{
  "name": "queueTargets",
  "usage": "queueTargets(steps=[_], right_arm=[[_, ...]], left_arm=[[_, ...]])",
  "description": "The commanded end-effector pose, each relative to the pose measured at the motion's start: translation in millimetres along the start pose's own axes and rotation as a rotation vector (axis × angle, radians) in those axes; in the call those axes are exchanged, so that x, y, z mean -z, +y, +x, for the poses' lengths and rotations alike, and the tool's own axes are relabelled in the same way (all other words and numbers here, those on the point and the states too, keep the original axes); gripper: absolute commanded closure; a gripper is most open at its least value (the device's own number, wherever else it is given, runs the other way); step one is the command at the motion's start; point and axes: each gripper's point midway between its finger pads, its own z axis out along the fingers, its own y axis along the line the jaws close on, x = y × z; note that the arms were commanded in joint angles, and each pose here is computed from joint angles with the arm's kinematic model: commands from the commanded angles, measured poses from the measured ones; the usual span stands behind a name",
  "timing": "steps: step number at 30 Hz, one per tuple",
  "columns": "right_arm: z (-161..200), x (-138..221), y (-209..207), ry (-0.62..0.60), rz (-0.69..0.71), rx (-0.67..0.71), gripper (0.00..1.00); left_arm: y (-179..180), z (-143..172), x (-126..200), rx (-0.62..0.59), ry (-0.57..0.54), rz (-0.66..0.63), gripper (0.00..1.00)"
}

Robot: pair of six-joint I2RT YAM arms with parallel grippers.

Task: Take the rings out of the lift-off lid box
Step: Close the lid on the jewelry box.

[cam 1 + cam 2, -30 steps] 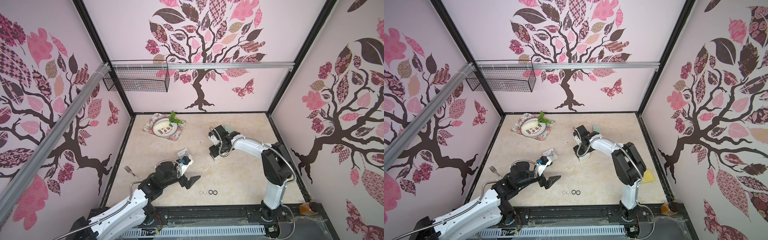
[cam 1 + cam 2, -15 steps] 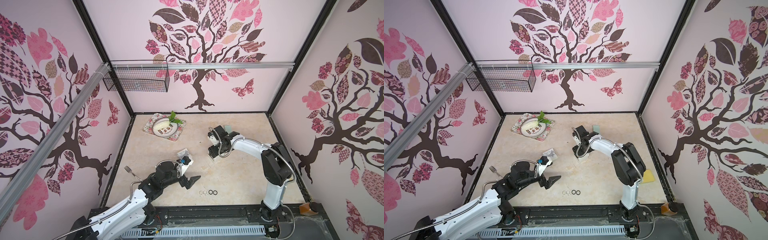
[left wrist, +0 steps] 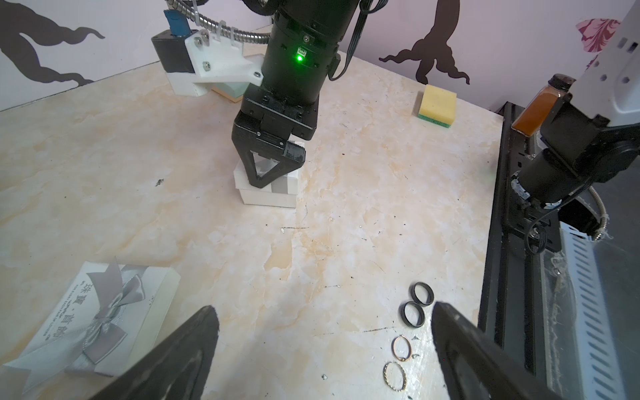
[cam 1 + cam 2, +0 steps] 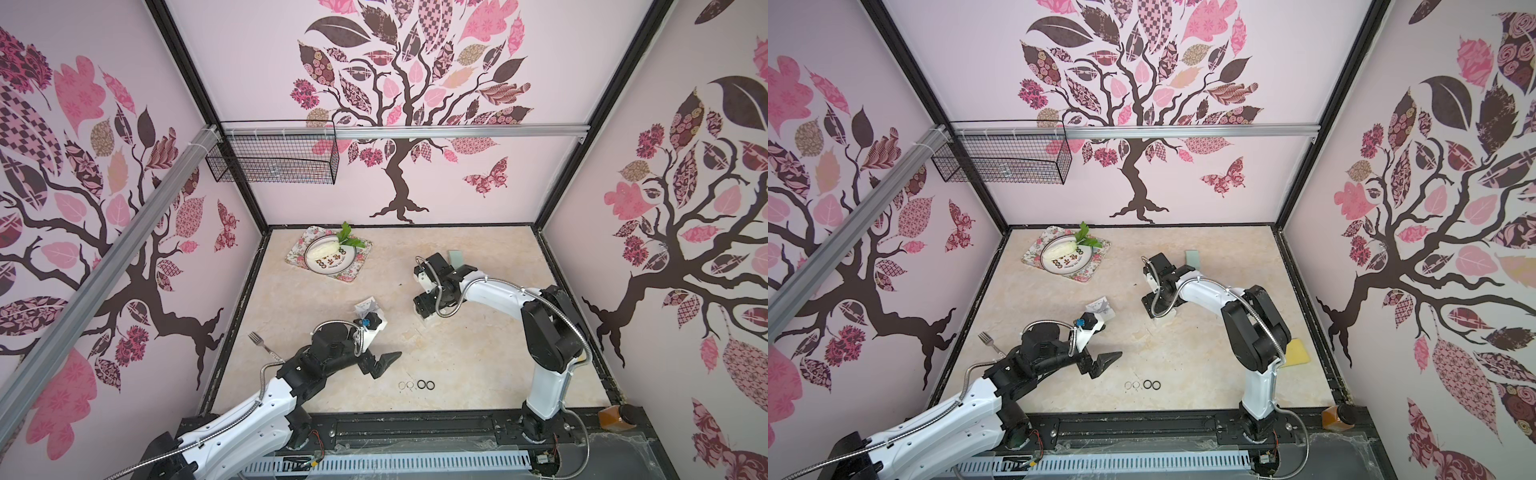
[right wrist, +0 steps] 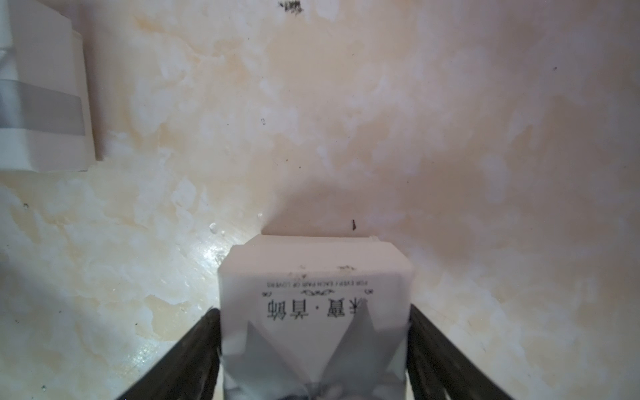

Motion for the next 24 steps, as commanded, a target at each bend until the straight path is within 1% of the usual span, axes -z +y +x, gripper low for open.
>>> queueTargets(steps=[1, 6, 9, 10, 11, 15, 19, 21, 24], right_arm=[[-2.7, 13.3, 3.1, -0.027, 0.003, 0.004, 0.16], [-0.8, 12.1, 2.0, -0.023, 0.011, 0.001, 0.12], [-1.5, 14.2, 0.9, -0.029, 0.017, -0.002, 0.08], [-3.8, 17.5, 1.4, -0.040, 0.016, -0.001, 0.06], [-6.1, 22.0, 2.2, -0.055, 0.012, -0.003, 0.02], [-16.4, 46.3, 0.7, -0.122, -0.020, -0.032, 0.00], [-21.7, 79.6, -18.6, -0.221, -0.085, -0.146, 0.00], [-18.2, 91.6, -32.8, -0.259, -0.103, -0.214, 0.00], [-9.4, 101.4, -55.9, -0.310, -0.129, -0.333, 0.00]], left_arm=[[-2.7, 2.7, -0.8, -0.019, -0.011, 0.014, 0.02], [-2.8, 3.0, -1.1, -0.018, -0.009, 0.015, 0.02], [-2.6, 3.1, -1.2, -0.018, -0.008, 0.014, 0.02], [-2.3, 3.1, -1.3, -0.018, -0.007, 0.013, 0.02], [-2.1, 3.4, -1.3, -0.017, -0.006, 0.012, 0.02], [4.3, 5.6, -2.5, -0.011, 0.008, -0.023, 0.02], [12.5, 1.0, -9.6, 0.018, 0.036, -0.058, 0.02], [21.3, -6.5, -15.3, 0.046, 0.058, -0.099, 0.02], [39.1, -16.3, -27.2, 0.067, 0.128, -0.186, 0.02]])
